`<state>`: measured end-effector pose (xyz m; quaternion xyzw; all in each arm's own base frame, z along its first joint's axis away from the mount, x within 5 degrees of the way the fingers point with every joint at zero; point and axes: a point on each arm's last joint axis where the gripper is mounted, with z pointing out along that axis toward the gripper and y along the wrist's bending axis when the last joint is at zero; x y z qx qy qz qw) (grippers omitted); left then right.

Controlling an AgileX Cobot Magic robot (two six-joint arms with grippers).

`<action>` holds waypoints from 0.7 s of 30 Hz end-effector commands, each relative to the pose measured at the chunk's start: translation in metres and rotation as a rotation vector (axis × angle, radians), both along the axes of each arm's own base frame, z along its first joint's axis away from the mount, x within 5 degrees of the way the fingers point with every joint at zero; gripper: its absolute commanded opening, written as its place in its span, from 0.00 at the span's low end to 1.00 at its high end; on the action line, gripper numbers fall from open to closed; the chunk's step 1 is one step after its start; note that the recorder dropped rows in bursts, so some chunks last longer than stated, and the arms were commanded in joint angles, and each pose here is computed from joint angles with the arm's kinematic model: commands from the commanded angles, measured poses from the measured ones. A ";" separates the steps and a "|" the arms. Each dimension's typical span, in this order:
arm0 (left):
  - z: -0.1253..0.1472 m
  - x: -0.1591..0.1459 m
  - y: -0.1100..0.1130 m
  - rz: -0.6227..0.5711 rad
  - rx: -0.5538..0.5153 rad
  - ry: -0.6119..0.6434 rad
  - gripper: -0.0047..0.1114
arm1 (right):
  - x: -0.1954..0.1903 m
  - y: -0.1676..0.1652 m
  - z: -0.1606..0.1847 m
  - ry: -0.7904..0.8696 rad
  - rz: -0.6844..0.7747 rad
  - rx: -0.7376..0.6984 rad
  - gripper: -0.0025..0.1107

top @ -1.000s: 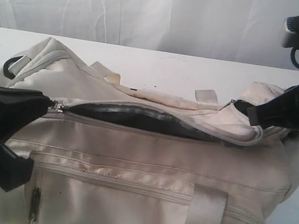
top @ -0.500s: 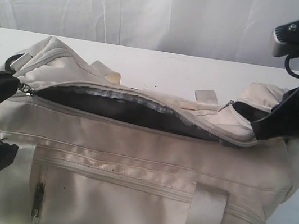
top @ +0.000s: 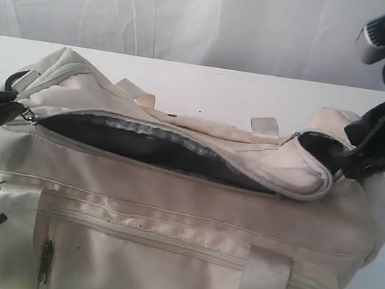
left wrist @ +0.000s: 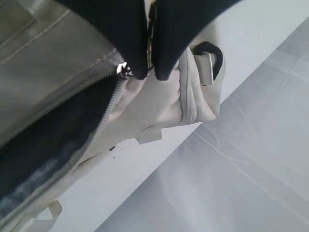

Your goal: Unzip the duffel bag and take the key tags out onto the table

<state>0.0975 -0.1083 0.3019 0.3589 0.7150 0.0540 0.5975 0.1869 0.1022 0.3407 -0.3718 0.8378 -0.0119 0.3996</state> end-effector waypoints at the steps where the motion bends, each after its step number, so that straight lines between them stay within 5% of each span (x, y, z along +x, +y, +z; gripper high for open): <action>1: 0.003 0.001 0.009 0.023 0.134 -0.047 0.04 | -0.011 0.004 0.010 -0.043 0.123 0.021 0.45; 7: 0.003 0.001 0.009 0.023 0.134 -0.047 0.04 | -0.029 0.033 0.017 -0.106 0.457 0.103 0.47; 12: 0.009 0.001 0.008 0.038 0.070 -0.034 0.04 | -0.030 0.047 0.029 -0.187 0.479 0.261 0.48; 15: 0.009 0.001 0.008 0.038 0.060 -0.031 0.04 | -0.030 0.057 0.021 -0.142 0.514 0.252 0.59; 21: 0.009 -0.004 -0.005 -0.127 0.070 -0.047 0.04 | -0.032 0.094 -0.002 -0.076 0.648 0.229 0.69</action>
